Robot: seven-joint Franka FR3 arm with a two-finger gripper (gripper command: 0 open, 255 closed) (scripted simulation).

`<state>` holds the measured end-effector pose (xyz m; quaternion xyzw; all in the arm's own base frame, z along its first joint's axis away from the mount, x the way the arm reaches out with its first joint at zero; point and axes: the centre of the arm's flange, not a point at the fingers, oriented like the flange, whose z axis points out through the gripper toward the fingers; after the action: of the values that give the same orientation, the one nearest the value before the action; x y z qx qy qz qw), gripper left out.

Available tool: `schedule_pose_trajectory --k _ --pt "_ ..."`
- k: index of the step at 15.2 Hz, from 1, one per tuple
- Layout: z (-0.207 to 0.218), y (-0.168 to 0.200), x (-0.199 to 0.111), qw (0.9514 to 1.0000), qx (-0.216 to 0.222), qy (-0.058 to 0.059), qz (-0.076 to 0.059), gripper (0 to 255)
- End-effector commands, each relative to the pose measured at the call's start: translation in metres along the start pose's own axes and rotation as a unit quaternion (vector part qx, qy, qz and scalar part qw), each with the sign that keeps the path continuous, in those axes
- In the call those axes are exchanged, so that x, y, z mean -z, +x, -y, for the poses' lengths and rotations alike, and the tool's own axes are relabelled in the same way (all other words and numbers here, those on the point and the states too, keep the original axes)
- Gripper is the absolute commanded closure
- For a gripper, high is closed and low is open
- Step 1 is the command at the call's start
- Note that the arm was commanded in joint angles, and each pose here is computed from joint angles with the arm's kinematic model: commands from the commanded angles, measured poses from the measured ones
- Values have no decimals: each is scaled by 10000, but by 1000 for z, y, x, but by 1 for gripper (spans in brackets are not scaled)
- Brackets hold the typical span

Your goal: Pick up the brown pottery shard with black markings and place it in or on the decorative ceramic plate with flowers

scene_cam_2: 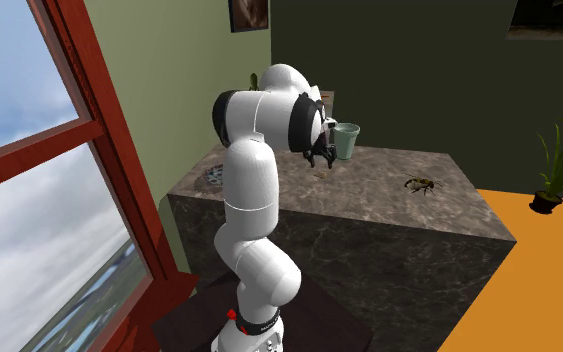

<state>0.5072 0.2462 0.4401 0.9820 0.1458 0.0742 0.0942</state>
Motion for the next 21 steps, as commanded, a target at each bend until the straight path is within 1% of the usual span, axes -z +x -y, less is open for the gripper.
schedule_pose_trajectory --k 1,8,16,17,21 --pt "-17 25 -1 9952 552 653 474 0" --pt "-12 20 -40 9952 552 653 474 0" --pt "-12 20 -40 9952 552 653 474 0" --pt "-12 20 -40 9952 552 653 474 255" --pt "-9 23 -40 9952 552 653 472 255"
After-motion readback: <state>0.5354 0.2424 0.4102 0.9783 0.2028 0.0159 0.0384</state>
